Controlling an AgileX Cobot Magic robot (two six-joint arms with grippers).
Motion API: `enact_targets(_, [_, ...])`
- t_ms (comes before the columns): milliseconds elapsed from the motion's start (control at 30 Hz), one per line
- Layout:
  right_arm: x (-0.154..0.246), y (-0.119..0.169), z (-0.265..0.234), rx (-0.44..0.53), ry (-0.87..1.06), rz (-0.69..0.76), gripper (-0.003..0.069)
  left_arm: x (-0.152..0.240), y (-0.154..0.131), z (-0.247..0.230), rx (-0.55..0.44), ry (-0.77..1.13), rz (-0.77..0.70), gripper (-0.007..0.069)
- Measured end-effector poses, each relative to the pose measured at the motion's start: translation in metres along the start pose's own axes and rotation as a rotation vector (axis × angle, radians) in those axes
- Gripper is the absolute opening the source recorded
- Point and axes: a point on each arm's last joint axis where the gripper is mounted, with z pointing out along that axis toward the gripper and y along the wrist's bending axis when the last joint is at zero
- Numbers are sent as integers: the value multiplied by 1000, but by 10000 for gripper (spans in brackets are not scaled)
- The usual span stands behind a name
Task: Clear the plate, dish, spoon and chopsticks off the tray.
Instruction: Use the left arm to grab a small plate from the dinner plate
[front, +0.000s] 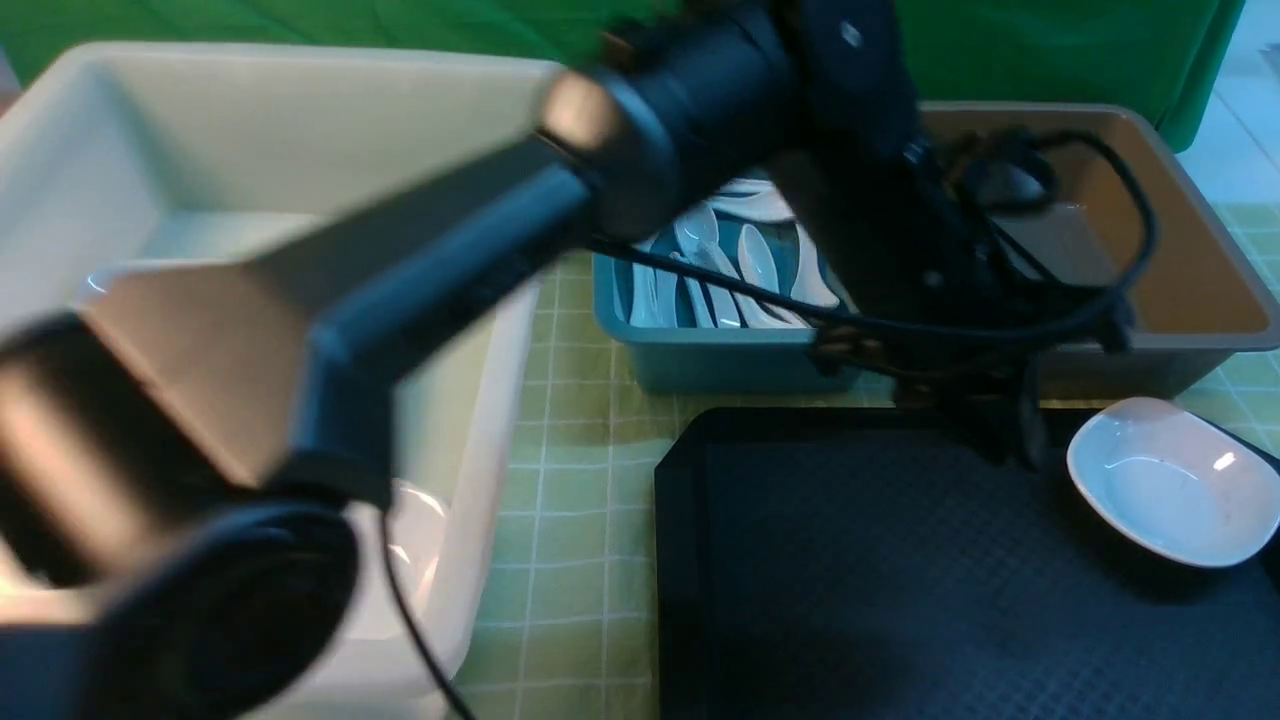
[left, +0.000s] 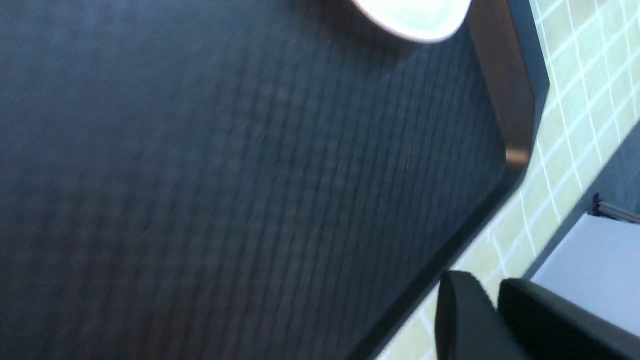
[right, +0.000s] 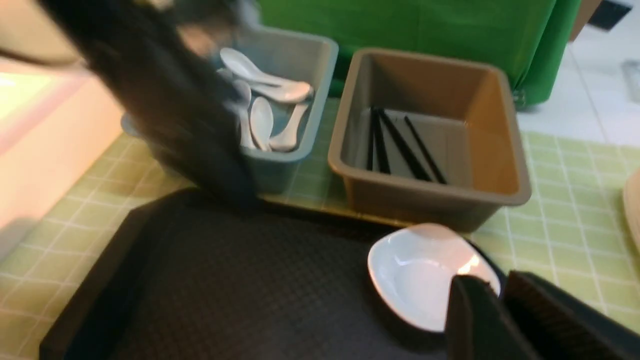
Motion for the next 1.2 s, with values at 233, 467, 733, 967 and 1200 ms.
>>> enact_targets(233, [3, -4, -12, 52, -58, -40, 83, -13, -6, 69, 43, -64, -86, 305])
enact_targets(467, [2, -5, -13, 70, -69, -52, 88, -26, 4, 106, 108, -212, -203, 408])
enact_targets(733, [2, -5, -13, 70, -69, -52, 95, -29, 4, 107, 117, -245, -218, 419])
enact_targets(967, [2, -6, -13, 75, -70, -56, 103, -21, 9, 132, 92, -223, -333, 420])
enact_targets(1200, [2, -6, -13, 76, -70, -57, 106, -25, 19, 147, 105, -284, -409, 420])
